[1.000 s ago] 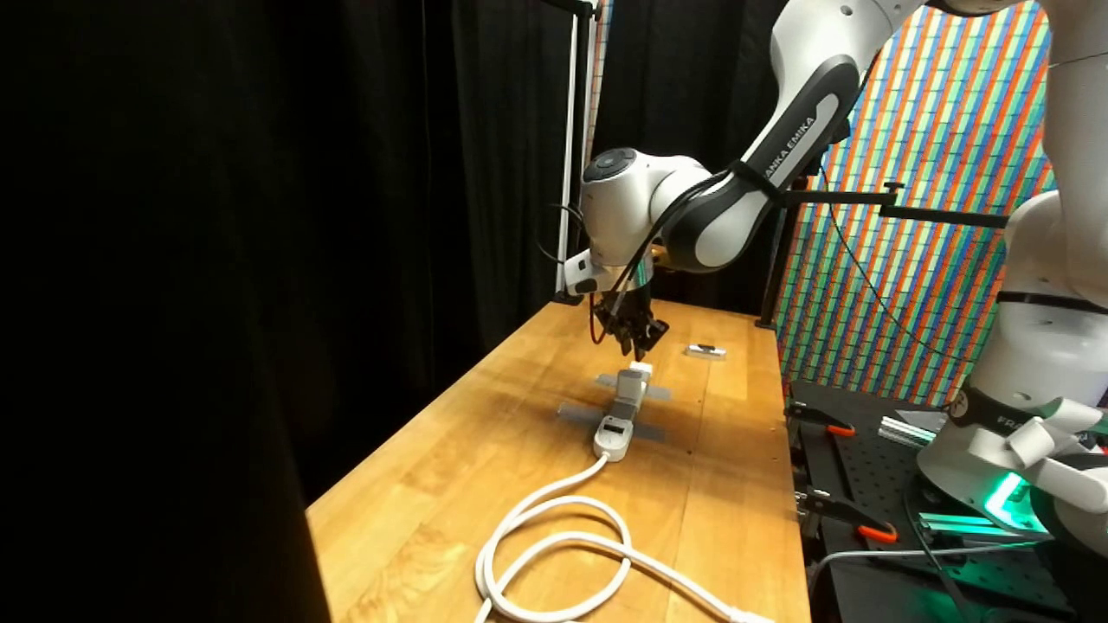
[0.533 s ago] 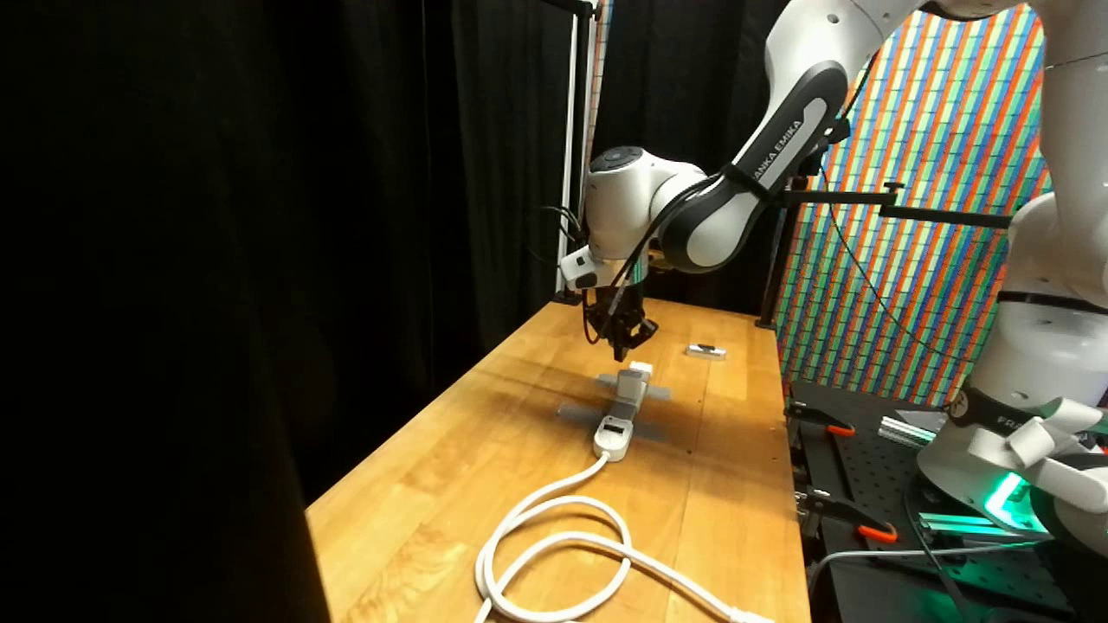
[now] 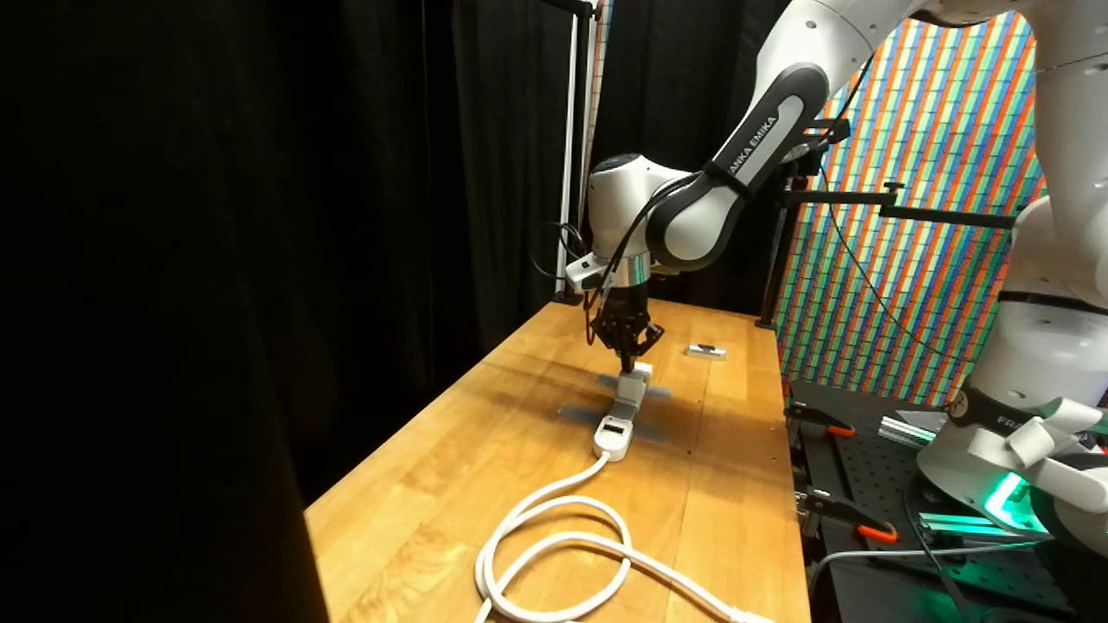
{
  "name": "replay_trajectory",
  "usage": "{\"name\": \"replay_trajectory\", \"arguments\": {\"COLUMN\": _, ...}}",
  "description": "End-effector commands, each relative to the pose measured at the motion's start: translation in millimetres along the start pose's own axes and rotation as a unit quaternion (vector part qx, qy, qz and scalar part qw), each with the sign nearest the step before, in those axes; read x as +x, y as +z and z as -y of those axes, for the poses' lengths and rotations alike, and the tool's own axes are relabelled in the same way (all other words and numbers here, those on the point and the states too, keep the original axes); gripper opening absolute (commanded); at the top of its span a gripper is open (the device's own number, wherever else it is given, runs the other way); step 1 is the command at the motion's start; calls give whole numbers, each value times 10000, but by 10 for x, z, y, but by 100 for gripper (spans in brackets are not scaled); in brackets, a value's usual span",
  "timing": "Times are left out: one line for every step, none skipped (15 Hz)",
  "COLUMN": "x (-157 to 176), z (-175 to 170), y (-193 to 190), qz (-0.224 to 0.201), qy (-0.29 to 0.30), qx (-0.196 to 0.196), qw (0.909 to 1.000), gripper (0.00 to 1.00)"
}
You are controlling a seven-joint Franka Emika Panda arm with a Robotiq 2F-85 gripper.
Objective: Connect the charger head to the adapter
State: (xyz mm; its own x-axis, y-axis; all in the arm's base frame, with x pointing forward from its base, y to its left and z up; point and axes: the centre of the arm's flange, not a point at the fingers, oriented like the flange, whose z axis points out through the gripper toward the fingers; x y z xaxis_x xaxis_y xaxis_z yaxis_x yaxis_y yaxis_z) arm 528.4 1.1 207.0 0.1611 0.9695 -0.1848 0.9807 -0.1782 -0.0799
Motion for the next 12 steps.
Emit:
{"name": "replay_trajectory", "arguments": {"x": -25, "z": 34, "y": -11, "qz": -254, "qy": -28, "qx": 65, "qw": 9997, "gripper": 8}}
{"name": "replay_trajectory", "arguments": {"x": -12, "z": 53, "y": 21, "qz": -275, "qy": -11, "qx": 55, "qw": 9996, "gripper": 9}}
{"name": "replay_trajectory", "arguments": {"x": -5, "z": 66, "y": 36, "qz": -297, "qy": 9, "qx": 45, "qw": 9995, "gripper": 8}}
{"name": "replay_trajectory", "arguments": {"x": 5, "z": 88, "y": 54, "qz": -303, "qy": 35, "qx": -1, "qw": 9995, "gripper": 8}}
{"name": "replay_trajectory", "arguments": {"x": 18, "z": 101, "y": 74, "qz": -282, "qy": 73, "qx": -41, "qw": 9996, "gripper": 7}}
{"name": "replay_trajectory", "arguments": {"x": 32, "z": 106, "y": 102, "qz": -255, "qy": 83, "qx": -83, "qw": 9996, "gripper": 7}}
{"name": "replay_trajectory", "arguments": {"x": 39, "z": 102, "y": 150, "qz": -247, "qy": 95, "qx": -86, "qw": 9996, "gripper": 8}}
{"name": "replay_trajectory", "arguments": {"x": 39, "z": 101, "y": 186, "qz": -268, "qy": 115, "qx": -89, "qw": 9995, "gripper": 8}}
{"name": "replay_trajectory", "arguments": {"x": 34, "z": 106, "y": 229, "qz": -289, "qy": 141, "qx": -93, "qw": 9994, "gripper": 8}}
{"name": "replay_trajectory", "arguments": {"x": 29, "z": 118, "y": 254, "qz": -319, "qy": 158, "qx": -106, "qw": 9993, "gripper": 9}}
{"name": "replay_trajectory", "arguments": {"x": 20, "z": 147, "y": 282, "qz": -347, "qy": 189, "qx": -114, "qw": 9992, "gripper": 7}}
{"name": "replay_trajectory", "arguments": {"x": 13, "z": 177, "y": 301, "qz": -390, "qy": 218, "qx": -112, "qw": 9989, "gripper": 7}}
